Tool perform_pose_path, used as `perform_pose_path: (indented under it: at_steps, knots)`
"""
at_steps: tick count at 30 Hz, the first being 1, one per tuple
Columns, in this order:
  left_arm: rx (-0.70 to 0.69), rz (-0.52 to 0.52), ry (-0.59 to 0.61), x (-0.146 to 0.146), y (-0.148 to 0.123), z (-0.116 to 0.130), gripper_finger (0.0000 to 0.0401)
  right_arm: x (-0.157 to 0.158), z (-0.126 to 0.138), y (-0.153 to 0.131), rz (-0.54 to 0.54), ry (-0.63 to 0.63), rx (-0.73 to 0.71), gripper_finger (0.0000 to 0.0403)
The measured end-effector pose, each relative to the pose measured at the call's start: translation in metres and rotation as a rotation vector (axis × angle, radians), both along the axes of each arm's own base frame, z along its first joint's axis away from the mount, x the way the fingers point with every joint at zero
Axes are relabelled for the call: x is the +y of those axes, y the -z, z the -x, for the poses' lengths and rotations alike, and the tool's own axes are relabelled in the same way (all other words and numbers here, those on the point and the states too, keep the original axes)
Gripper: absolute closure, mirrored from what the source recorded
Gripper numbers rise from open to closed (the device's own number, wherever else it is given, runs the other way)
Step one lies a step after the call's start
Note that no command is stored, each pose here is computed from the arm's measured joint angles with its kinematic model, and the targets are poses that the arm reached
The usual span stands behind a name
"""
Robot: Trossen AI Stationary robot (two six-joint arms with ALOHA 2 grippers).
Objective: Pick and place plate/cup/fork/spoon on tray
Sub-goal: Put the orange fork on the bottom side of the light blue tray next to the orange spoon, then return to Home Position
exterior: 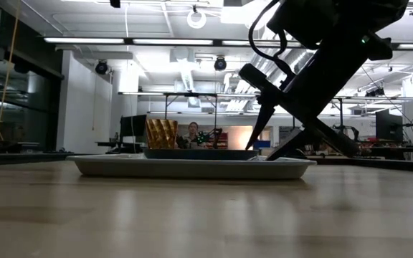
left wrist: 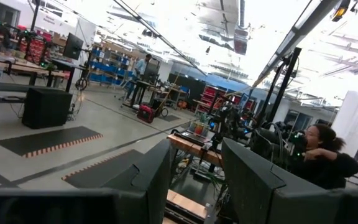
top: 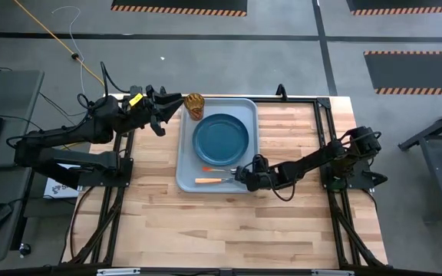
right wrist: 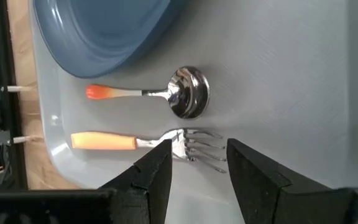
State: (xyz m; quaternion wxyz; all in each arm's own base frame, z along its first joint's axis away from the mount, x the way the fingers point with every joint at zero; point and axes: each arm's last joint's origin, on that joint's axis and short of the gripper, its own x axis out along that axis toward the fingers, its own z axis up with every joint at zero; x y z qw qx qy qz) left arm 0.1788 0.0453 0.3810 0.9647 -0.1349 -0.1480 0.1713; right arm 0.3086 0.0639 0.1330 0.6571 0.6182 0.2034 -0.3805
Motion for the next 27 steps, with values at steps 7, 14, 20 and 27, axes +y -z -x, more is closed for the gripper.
perform_pose_path:
  at_steps: [7, 14, 20, 27]
  knots:
    - [-0.001, 0.0, 0.0, 0.0, 0.0, 0.0, 0.0268, -0.001, 0.002, -0.005, 0.038, -0.033, 0.013, 0.0258]
    - [-0.003, 0.0, 0.0, 0.0, 0.0, 0.001, 0.0268, -0.006, 0.024, -0.027, 0.107, -0.095, 0.125, 0.0258]
    - [-0.003, 0.0, 0.0, 0.0, 0.0, 0.001, 0.0268, -0.011, 0.045, -0.059, 0.268, -0.318, 0.192, 0.0258]
    - [-0.012, 0.022, 0.004, 0.0, 0.0, 0.001, 0.0268, -0.021, 0.061, -0.098, 0.43, -0.597, 0.107, 0.0258]
